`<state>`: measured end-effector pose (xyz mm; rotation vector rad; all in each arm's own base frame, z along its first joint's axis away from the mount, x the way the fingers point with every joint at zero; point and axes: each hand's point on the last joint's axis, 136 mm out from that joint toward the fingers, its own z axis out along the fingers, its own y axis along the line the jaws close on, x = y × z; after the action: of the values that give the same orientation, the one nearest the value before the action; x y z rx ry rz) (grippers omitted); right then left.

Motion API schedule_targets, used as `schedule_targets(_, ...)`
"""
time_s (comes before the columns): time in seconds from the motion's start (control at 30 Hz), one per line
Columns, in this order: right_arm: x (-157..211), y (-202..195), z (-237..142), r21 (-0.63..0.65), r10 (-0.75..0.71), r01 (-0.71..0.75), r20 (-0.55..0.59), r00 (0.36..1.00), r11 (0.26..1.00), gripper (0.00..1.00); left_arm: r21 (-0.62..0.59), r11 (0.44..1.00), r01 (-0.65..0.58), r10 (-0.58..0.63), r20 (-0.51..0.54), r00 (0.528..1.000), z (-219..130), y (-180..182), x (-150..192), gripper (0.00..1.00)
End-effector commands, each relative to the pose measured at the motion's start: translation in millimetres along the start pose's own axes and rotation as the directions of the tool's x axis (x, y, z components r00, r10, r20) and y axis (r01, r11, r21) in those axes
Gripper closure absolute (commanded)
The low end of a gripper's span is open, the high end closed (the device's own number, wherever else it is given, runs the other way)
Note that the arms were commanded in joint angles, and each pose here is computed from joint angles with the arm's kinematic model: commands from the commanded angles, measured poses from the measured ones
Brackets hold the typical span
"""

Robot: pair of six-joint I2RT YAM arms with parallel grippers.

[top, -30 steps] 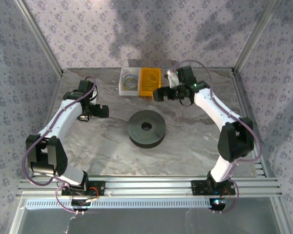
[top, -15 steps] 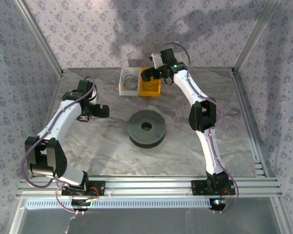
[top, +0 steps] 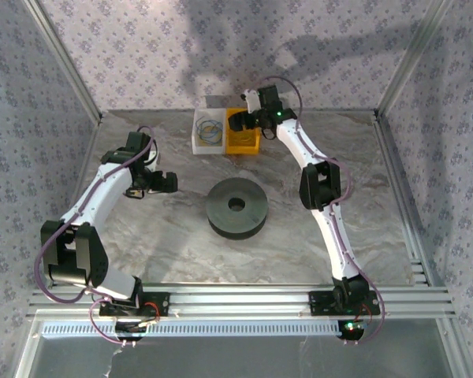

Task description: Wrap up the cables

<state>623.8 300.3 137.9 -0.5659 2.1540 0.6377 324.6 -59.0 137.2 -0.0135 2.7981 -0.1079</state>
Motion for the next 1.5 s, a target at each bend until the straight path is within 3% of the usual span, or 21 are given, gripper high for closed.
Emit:
schedule_targets(0.0, -3.2, -2.1, 9.9, 0.024, -0.012, 0.011, 0.027, 1.000, 1.000, 0.23, 0.022, 1.000, -0.011, 0.011, 0.017, 1.000, -7.8, -4.2, 2.1, 0.00)
schedule_targets(0.4, 9.5, -15.8, 24.6, 0.222, -0.061, 0.061, -0.008, 0.998, 0.973, 0.49, 0.031, 0.999, -0.014, 0.014, 0.014, 1.000, -6.1, -5.9, 1.6, 0.00)
schedule_targets(0.97, 37.5, -21.9, 37.3, 0.227, -0.017, 0.033, -0.070, 0.997, 0.973, 0.57, 0.028, 0.999, -0.023, 0.023, 0.004, 1.000, -2.9, -4.8, 5.7, 0.00)
schedule_targets(1.2, 31.8, -18.4, 33.7, 0.226, -0.026, 0.039, -0.064, 0.998, 0.973, 0.76, 0.024, 0.999, -0.023, 0.023, 0.002, 1.000, -3.1, -4.1, 6.7, 0.00)
schedule_targets(1.47, -8.1, 1.5, 3.9, 0.225, -0.097, 0.097, -0.011, 0.995, 0.970, 1.00, 0.020, 1.000, -0.023, 0.023, 0.004, 1.000, -4.0, -3.1, 7.4, 0.00)
